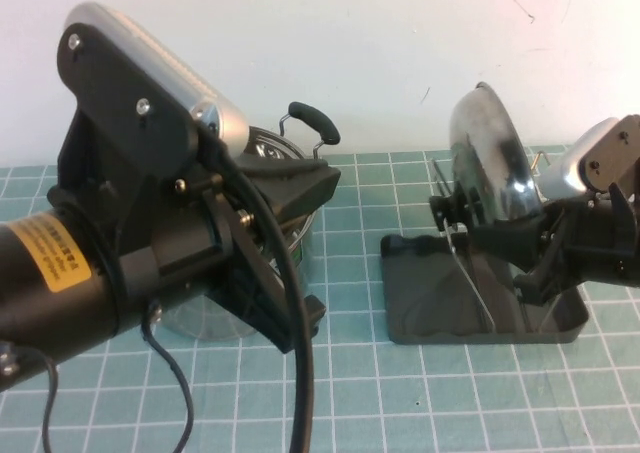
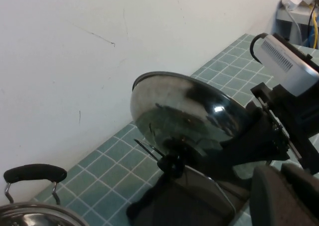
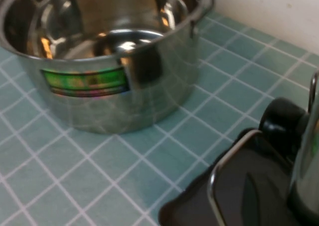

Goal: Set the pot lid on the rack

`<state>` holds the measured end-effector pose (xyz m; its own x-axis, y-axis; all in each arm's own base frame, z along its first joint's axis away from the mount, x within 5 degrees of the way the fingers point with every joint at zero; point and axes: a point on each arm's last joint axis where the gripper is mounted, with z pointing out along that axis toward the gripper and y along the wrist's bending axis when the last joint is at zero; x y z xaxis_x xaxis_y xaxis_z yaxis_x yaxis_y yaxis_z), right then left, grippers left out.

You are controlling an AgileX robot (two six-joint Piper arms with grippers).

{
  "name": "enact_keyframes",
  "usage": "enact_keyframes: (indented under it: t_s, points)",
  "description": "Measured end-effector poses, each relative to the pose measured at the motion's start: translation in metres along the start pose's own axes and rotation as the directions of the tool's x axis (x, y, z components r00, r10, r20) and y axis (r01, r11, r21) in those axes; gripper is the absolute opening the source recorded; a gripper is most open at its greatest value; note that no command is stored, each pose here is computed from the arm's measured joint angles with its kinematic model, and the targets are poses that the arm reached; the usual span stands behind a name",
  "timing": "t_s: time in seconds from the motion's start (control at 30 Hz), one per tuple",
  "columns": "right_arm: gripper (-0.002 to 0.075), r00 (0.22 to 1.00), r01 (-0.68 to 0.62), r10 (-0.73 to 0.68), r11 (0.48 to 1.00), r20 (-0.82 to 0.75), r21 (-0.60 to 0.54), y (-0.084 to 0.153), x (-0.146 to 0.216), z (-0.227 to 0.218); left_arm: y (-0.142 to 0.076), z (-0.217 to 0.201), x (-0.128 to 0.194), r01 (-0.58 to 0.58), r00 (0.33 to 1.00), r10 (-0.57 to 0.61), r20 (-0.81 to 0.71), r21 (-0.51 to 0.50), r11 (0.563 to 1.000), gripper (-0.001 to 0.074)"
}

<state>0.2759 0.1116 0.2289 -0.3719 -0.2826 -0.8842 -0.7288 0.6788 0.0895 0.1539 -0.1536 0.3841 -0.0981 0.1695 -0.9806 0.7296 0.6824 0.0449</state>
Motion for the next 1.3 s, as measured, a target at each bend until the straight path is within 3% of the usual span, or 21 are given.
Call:
enact_keyframes:
  t_s: [0.07, 0.23, 0.3, 0.4, 0.6, 0.8, 0.93, 1.1, 1.17, 1.3]
  points:
    - [0.0136, 1.0, -0.002, 0.002, 1.0, -0.008, 0.028, -0.003, 0.001, 0.0, 0.0, 0.0, 0.001, -0.002, 1.0, 0.002, -0.012, 0.003, 1.0, 0.0001]
    - [0.0382, 1.0, 0.0, 0.0, 0.998, -0.01, 0.06, -0.006, -0.001, 0.0, -0.001, 0.0, 0.005, -0.006, 0.998, 0.007, -0.055, 0.014, 1.0, 0.0]
    - [0.0435, 1.0, 0.004, -0.004, 0.998, -0.004, 0.069, -0.007, -0.004, 0.0, -0.001, 0.0, 0.006, -0.008, 0.998, 0.009, -0.063, 0.016, 1.0, 0.0]
    - [0.0465, 1.0, 0.018, -0.018, 0.994, 0.002, 0.111, -0.011, -0.01, -0.003, -0.001, 0.0, 0.006, -0.026, 0.997, 0.027, -0.067, 0.014, 1.0, 0.0]
    - [0.048, 0.992, 0.074, -0.098, 0.958, 0.075, 0.277, -0.012, -0.043, -0.036, 0.003, -0.002, 0.006, -0.208, 0.975, 0.206, -0.079, -0.019, 0.978, 0.0]
    - [0.0479, 0.947, 0.119, -0.216, 0.924, 0.238, 0.364, 0.012, -0.082, -0.091, 0.014, -0.004, 0.006, -0.335, 0.94, 0.325, -0.107, -0.091, 0.938, 0.0]
    - [0.041, 0.883, 0.174, -0.307, 0.916, 0.354, 0.361, 0.039, -0.099, -0.131, 0.034, -0.013, 0.008, -0.301, 0.948, 0.268, -0.171, -0.215, 0.929, 0.0]
    - [0.0115, 0.809, 0.348, -0.414, 0.91, 0.417, 0.227, 0.082, -0.103, -0.164, 0.062, -0.041, 0.01, -0.195, 0.956, 0.069, -0.284, -0.444, 0.875, -0.0001]
    - [0.005, 0.826, 0.388, -0.402, 0.914, 0.394, 0.119, 0.097, -0.096, -0.17, 0.068, -0.057, 0.011, -0.171, 0.943, -0.016, -0.332, -0.525, 0.834, -0.0001]
    - [0.0012, 0.909, 0.372, -0.355, 0.927, 0.221, -0.042, 0.111, -0.076, -0.176, 0.07, -0.089, 0.016, -0.131, 0.905, -0.168, -0.392, -0.631, 0.765, -0.0001]
